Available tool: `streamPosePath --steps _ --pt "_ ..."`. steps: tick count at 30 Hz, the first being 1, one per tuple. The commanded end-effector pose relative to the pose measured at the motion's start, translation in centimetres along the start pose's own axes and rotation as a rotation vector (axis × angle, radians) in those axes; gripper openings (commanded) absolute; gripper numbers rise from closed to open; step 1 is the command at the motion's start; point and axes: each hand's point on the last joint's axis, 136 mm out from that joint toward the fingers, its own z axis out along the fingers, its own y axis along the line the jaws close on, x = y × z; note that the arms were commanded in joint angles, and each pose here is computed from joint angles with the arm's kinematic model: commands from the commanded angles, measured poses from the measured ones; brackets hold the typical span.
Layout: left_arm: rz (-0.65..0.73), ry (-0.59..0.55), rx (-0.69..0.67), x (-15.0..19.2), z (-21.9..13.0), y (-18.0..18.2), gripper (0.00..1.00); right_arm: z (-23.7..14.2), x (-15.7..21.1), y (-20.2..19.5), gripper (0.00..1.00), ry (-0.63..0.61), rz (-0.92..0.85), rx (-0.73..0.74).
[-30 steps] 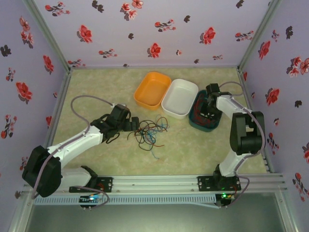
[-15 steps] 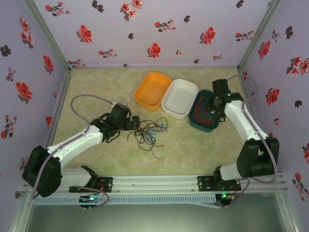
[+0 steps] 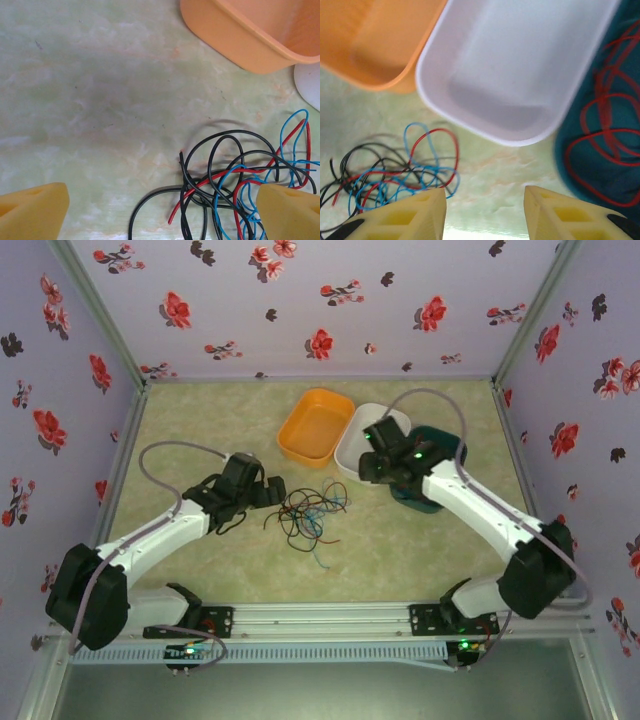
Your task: Untangle the cables
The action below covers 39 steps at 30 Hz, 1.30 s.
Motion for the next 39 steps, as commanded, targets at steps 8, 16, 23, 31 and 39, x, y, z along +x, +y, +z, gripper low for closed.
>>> streamPosePath --steps 8,16,23,31,39 --pt "-0.065 0.034 0.073 0.7 1.0 -0.6 0.94 5.6 2.3 2.5 0.36 0.096 -0.009 0.028" --pt "-0.073 0.069 0.066 1.7 2.2 -0.4 0.94 9.4 3.3 2.4 0.32 0.139 -0.038 0.088" --pt "-0.079 0.079 0.081 1.8 2.7 -0.8 0.94 12.2 4.5 2.6 0.29 0.170 -0.090 0.150" --pt "-0.076 0.087 0.084 1.9 2.9 -0.9 0.94 14.4 5.2 3.1 0.29 0.180 -0.120 0.185" --pt "-0.074 0.093 0.083 2.0 3.1 -1.0 0.95 16.3 6.3 3.2 0.27 0.216 -0.098 0.190"
